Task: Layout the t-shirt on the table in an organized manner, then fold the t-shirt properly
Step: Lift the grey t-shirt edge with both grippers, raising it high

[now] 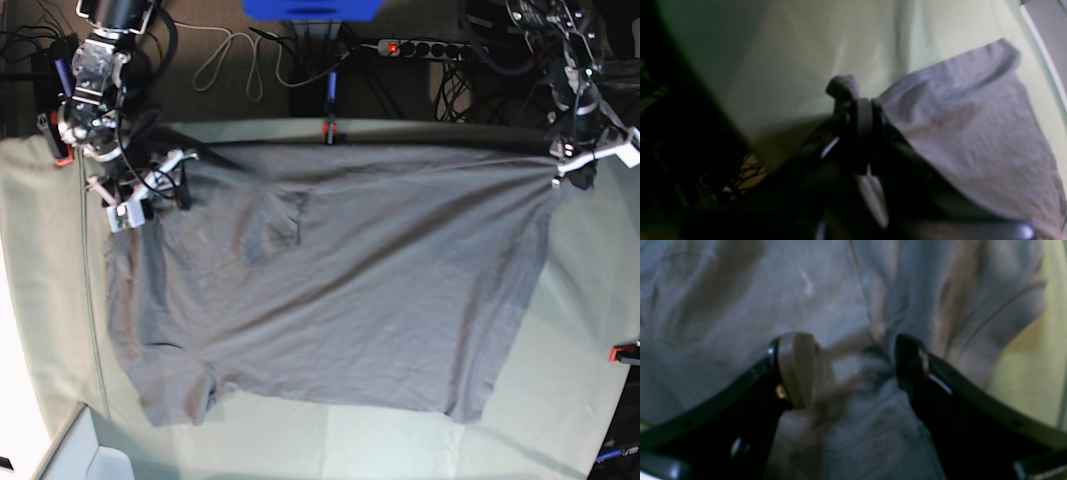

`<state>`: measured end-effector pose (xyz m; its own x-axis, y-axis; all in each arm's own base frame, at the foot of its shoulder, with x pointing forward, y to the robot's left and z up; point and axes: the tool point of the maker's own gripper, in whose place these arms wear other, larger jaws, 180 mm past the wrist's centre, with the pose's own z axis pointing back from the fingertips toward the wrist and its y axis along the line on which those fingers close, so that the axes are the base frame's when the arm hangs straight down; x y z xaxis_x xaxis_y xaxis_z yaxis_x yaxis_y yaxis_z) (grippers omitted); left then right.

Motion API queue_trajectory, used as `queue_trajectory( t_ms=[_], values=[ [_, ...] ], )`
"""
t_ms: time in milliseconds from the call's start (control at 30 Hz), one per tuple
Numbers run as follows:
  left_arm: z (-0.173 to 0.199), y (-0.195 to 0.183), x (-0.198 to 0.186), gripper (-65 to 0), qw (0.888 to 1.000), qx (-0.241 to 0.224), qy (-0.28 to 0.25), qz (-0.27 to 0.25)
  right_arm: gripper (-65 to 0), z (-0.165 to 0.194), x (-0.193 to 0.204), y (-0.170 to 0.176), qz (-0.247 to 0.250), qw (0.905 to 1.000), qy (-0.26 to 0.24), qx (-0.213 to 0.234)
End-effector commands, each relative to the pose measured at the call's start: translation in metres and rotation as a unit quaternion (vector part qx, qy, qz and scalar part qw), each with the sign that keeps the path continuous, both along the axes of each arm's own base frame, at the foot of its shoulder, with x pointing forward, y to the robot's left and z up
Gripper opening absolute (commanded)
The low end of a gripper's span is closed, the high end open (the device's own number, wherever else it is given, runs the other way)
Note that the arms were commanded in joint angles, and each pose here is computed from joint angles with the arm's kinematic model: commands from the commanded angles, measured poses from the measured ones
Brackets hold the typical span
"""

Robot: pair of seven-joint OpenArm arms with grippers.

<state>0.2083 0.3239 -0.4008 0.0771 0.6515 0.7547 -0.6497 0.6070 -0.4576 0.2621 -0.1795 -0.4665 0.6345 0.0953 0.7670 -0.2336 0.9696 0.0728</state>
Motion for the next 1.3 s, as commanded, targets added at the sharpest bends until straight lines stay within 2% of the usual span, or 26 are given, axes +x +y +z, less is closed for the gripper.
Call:
queue_trajectory(
  t_ms=[0, 167, 233, 300, 400, 600, 700, 833, 1033, 1267],
  values=[
    [0.01, 0.005, 0.002, -65.0, 1.0, 0.015, -0.013, 0.001, -26.6, 0.012, 0.014, -0.001, -0.001, 0.9996, -0.027, 0.006],
    [0.012, 0.005, 0.006, -65.0, 1.0, 0.015, -0.018, 0.001, -27.3, 0.007, 0.012, -0.007, 0.0, 0.9998, -0.017, 0.002],
    [0.015, 0.006, 0.01, -65.0, 1.0, 0.015, -0.023, 0.003, -32.1, 0.008, 0.013, -0.007, 0.001, 0.9998, -0.019, 0.0],
    [0.017, 0.007, 0.01, -65.0, 1.0, 0.017, -0.025, 0.003, -43.1, 0.009, 0.013, -0.008, 0.001, 0.9998, -0.021, -0.001],
    [0.019, 0.007, 0.011, -65.0, 0.999, 0.018, -0.028, 0.002, -65.0, 0.012, 0.009, -0.01, 0.0, 0.9997, -0.022, -0.007],
    [0.023, 0.012, 0.013, -65.0, 0.999, 0.027, -0.029, -0.001, -65.0, 0.045, -0.008, -0.013, 0.014, 0.9974, -0.057, -0.042],
    [0.027, 0.013, 0.014, -65.0, 0.999, 0.032, -0.032, -0.001, -65.0, 0.073, -0.019, -0.01, 0.01, 0.9954, -0.089, -0.033],
    [0.052, 0.019, 0.02, -65.0, 0.997, 0.057, -0.054, -0.009, -65.0, 0.096, -0.042, -0.006, 0.012, 0.9939, -0.108, -0.021],
    [0.088, 0.028, 0.017, -65.0, 0.992, 0.09, -0.084, -0.002, -65.0, 0.103, -0.071, -0.004, 0.007, 0.9952, -0.097, -0.004],
    [0.087, 0.026, 0.015, -65.0, 0.993, 0.09, -0.081, -0.004, -65.0, 0.094, -0.087, -0.022, -0.027, 0.9965, -0.079, -0.008]
  ],
)
